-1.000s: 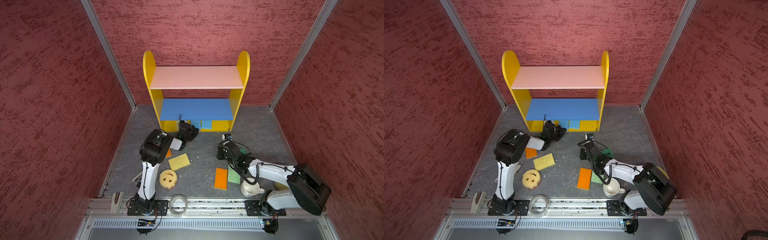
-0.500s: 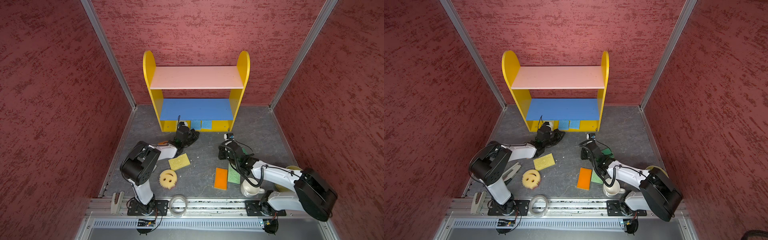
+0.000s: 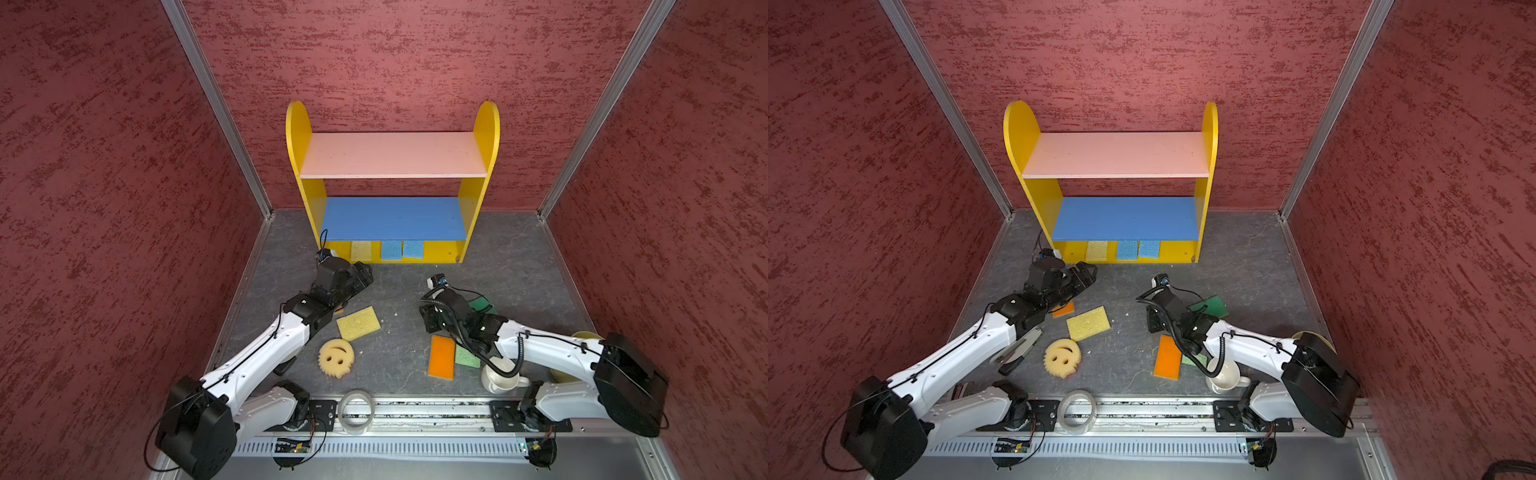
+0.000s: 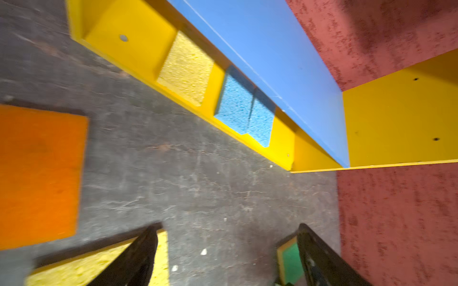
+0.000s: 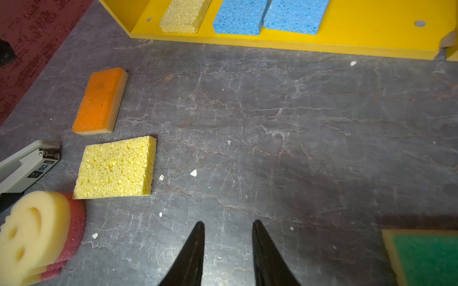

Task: Arrange cleaning sponges on a shelf
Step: Move the shelf to the top-center of the table.

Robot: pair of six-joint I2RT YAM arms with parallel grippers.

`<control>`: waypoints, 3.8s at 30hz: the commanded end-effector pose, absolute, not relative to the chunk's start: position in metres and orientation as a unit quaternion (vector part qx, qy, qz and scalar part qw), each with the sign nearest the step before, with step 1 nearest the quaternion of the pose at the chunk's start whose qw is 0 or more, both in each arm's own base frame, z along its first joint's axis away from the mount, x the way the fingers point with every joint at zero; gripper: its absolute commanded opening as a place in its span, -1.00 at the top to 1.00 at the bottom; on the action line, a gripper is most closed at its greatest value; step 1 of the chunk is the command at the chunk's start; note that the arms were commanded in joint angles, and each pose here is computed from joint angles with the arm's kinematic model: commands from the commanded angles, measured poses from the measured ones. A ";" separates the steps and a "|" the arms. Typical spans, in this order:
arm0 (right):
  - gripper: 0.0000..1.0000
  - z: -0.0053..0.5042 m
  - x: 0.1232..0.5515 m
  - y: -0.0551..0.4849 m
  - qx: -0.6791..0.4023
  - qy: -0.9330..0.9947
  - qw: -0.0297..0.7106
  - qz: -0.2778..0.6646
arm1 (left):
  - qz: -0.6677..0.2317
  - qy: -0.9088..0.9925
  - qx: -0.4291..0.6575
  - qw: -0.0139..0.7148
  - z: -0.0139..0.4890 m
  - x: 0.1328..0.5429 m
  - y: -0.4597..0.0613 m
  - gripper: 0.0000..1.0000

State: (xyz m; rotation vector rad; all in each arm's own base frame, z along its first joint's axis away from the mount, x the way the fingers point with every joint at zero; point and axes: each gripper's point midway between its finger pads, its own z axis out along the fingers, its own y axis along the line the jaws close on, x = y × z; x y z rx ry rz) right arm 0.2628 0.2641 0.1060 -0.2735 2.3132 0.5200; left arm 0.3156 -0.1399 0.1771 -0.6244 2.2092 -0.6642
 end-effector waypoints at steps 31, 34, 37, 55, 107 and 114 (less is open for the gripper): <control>1.00 0.122 0.480 0.261 0.193 0.734 0.504 0.412 | -0.292 0.882 -0.212 0.304 0.094 0.334 -0.169 -0.13; 1.00 0.114 0.490 0.252 0.230 0.723 0.512 0.402 | -0.300 0.881 -0.213 0.298 0.089 0.334 -0.169 -0.13; 1.00 0.111 0.500 0.255 0.241 0.723 0.513 0.396 | -0.304 0.882 -0.213 0.290 0.082 0.333 -0.168 -0.13; 1.00 0.069 0.514 0.268 0.291 0.756 0.478 0.338 | -0.328 0.876 -0.232 0.268 0.066 0.336 -0.153 -0.13; 1.00 0.046 0.470 0.237 0.233 0.834 0.415 0.278 | -0.299 0.887 -0.211 0.282 0.067 0.340 -0.153 -0.15; 1.00 0.066 0.435 0.227 0.173 0.858 0.407 0.262 | -0.261 0.886 -0.108 0.369 0.110 0.356 -0.194 -0.09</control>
